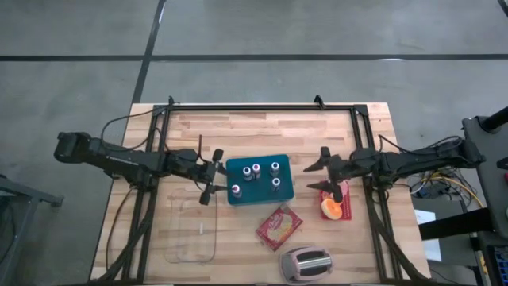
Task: Pick & Place Food Item
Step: Put the red popcorn bag into the transparent bin
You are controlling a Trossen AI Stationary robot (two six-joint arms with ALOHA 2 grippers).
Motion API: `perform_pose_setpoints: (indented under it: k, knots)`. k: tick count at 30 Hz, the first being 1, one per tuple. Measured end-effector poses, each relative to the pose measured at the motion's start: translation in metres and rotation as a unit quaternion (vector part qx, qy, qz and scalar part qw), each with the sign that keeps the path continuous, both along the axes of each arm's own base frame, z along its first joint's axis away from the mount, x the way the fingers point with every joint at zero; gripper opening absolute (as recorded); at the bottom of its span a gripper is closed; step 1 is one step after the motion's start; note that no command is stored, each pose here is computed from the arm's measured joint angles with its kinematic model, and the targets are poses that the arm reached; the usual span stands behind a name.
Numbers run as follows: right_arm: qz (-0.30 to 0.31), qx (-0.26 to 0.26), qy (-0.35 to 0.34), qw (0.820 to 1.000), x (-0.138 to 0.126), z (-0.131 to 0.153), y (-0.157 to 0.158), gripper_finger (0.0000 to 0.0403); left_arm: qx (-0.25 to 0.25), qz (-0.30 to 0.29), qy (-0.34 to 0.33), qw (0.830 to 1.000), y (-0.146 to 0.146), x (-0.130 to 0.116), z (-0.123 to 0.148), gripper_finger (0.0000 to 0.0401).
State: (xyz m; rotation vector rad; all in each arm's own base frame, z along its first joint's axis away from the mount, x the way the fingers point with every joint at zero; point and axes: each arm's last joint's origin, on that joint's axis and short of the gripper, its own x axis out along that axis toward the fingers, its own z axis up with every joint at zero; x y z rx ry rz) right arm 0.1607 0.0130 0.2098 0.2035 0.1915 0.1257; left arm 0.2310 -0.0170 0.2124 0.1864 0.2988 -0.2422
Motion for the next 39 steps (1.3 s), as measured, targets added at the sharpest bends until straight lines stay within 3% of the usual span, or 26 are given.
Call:
perform_pose_setpoints:
  k: [10, 20, 26, 32, 39]
  knots:
    - [0.047, -0.026, 0.129, 0.99, 0.033, 0.027, 0.032, 0.0269, -0.019, 0.001, 0.007, 1.0, -0.002, 0.0, 0.0, 0.0183]
    - [-0.021, -0.088, 0.197, 0.976, 0.042, 0.045, 0.046, 0.0269, -0.098, -0.036, 0.034, 0.994, -0.036, 0.015, 0.008, 0.0183]
    - [-0.024, -0.088, 0.195, 0.977, 0.035, 0.048, 0.051, 0.0269, -0.085, -0.024, 0.123, 0.988, -0.068, 0.037, -0.002, 0.0193]
    - [-0.019, -0.082, 0.218, 0.972, 0.029, 0.05, 0.056, 0.0269, -0.151, -0.015, 0.176, 0.973, -0.091, 0.073, -0.004, 0.0217]
    - [0.005, -0.089, 0.225, 0.97, 0.024, 0.055, 0.065, 0.0269, -0.191, -0.008, 0.239, 0.952, -0.107, 0.111, -0.005, 0.0247]
